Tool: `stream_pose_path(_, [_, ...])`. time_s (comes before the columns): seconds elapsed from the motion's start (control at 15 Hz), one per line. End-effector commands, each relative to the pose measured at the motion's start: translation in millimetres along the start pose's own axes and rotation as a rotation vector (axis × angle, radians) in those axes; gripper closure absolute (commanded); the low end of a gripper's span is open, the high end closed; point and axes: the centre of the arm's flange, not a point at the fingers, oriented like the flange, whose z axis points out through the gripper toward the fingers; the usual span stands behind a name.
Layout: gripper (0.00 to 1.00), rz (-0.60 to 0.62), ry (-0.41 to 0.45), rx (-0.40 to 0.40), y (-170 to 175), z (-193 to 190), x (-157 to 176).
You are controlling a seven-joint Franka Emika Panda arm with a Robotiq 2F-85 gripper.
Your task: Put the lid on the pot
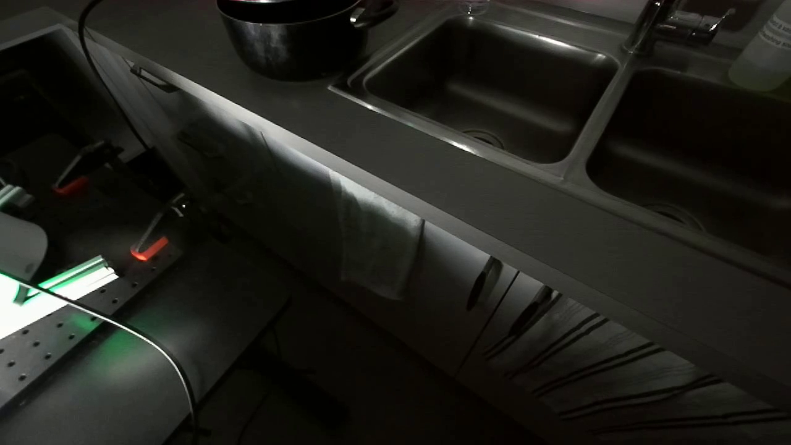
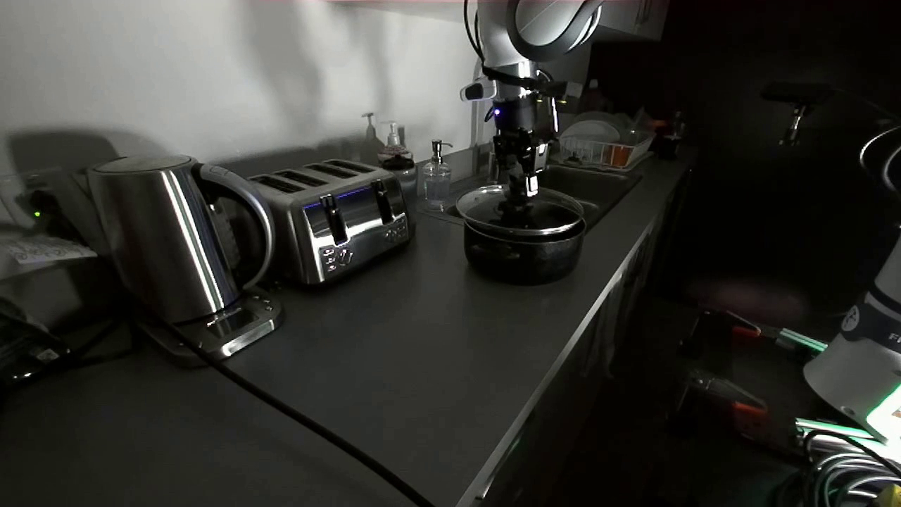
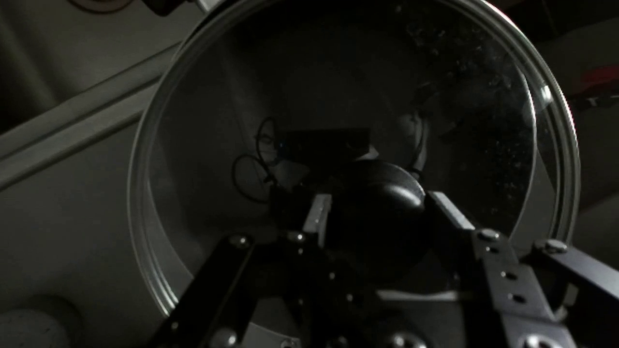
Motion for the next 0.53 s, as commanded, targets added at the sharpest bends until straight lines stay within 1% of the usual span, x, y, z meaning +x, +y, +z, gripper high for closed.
stream_pose_path(0.0, [0.73,0.015,0.010,0.015,9.3,-14.1,-6.9])
stream_pose_path(0.47, [0.73,0.026,-0.001,0.034,11.5,-8.2,-16.6])
